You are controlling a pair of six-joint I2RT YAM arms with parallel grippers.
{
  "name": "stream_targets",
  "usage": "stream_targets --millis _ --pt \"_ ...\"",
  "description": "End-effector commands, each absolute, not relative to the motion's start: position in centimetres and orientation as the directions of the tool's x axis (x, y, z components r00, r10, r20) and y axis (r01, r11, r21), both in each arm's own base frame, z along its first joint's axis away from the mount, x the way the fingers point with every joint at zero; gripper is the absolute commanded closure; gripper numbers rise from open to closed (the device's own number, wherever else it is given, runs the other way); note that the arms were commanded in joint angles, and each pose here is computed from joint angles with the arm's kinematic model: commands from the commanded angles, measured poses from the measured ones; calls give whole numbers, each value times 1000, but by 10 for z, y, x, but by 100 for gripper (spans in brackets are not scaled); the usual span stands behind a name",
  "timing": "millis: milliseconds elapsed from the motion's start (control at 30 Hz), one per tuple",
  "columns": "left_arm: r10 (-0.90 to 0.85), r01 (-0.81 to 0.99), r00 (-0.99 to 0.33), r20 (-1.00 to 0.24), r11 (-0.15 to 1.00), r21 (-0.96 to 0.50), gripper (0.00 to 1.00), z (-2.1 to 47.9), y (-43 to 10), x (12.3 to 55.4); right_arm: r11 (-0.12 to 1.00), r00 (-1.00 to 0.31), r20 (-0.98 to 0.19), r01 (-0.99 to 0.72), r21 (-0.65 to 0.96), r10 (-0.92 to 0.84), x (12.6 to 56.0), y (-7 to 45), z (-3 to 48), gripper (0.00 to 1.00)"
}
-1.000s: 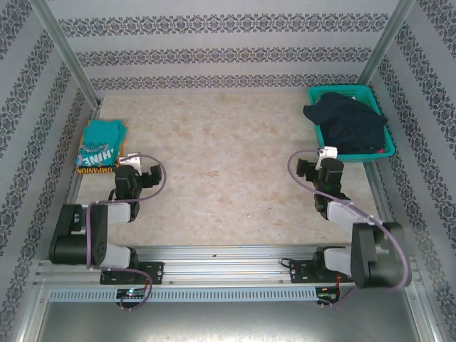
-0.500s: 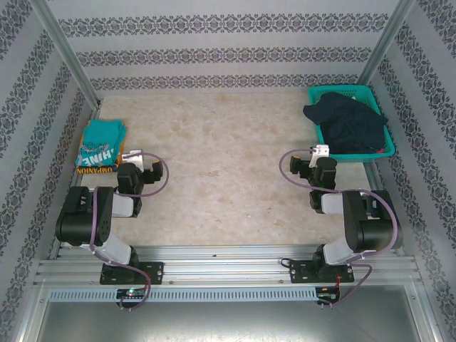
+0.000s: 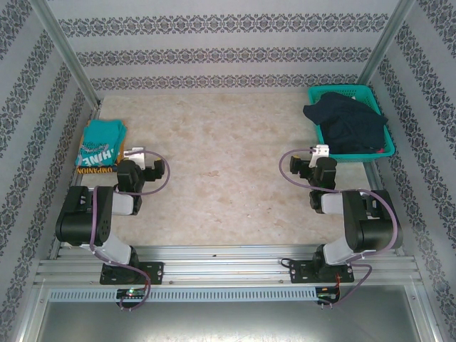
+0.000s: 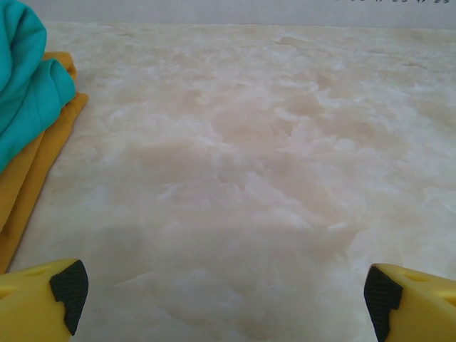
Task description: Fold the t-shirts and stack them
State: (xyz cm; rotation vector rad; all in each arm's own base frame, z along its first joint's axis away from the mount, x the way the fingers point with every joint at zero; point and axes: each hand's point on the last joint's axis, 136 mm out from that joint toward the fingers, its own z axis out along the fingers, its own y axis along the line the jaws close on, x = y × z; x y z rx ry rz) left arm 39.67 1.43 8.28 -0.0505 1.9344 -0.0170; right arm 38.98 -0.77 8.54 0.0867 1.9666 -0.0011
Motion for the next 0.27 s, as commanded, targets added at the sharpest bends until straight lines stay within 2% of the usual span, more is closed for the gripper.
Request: stream_targets --millis 0,233 --pt "-18 15 -353 -936 1000 -25 0 86 6 401 998 -310 -949 43 38 50 397 -5 105 2" --pt "-18 18 -346 -938 1000 -26 0 87 6 400 998 -309 -950 46 34 46 396 -5 105 2"
